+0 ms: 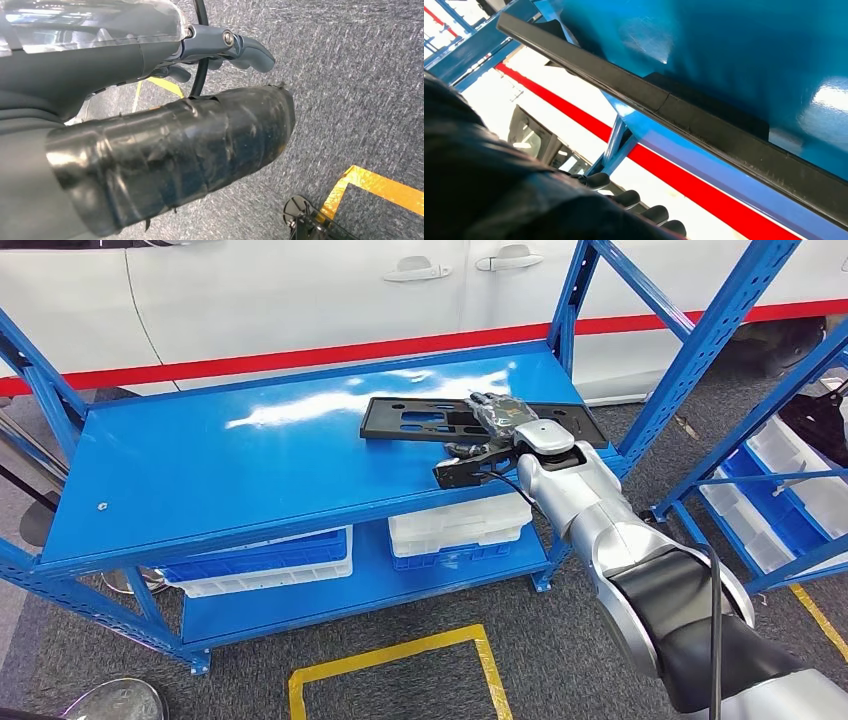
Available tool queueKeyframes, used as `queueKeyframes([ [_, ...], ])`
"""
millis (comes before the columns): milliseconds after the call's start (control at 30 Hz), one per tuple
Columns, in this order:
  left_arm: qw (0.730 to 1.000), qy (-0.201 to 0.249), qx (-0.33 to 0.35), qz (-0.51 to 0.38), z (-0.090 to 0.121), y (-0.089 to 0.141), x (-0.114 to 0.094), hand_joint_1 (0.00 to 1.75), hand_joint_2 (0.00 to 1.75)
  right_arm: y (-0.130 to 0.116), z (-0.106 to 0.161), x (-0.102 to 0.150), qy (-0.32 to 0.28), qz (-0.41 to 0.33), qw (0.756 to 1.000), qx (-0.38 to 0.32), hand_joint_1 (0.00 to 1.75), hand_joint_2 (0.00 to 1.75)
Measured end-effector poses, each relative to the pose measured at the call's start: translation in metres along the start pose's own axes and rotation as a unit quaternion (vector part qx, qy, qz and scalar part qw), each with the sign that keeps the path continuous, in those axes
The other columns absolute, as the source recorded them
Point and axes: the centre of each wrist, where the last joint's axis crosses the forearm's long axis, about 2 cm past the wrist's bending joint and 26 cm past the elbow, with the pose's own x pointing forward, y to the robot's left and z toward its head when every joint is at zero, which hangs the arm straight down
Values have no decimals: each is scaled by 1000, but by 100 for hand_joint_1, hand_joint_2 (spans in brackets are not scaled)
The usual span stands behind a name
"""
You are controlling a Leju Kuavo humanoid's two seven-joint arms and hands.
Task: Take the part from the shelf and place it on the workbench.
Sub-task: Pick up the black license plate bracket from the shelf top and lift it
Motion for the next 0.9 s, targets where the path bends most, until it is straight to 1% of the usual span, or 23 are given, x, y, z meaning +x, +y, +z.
queueKeyframes([
  [333,1000,0,0,0,0,0,0,0,0,0,0,0,0,0,1000,0,0,0],
  [467,1000,0,0,0,0,0,0,0,0,0,0,0,0,0,1000,0,0,175],
  [533,1000,0,0,0,0,0,0,0,0,0,0,0,1,0,1000,0,0,175],
  [600,1000,1,0,0,0,0,0,0,0,1,1,-3,22,-3,1000,7,0,175],
  [700,1000,4,2,-2,0,1,0,0,0,10,7,-25,94,-14,995,28,0,175],
  [733,1000,6,2,-3,0,1,-1,0,0,13,9,-32,109,-17,993,31,0,175],
  [800,1000,9,2,-4,0,1,-3,0,0,17,13,-43,124,-17,992,35,0,175],
  [900,1000,9,2,-5,0,1,-1,0,0,20,15,-49,136,-12,990,36,0,175],
])
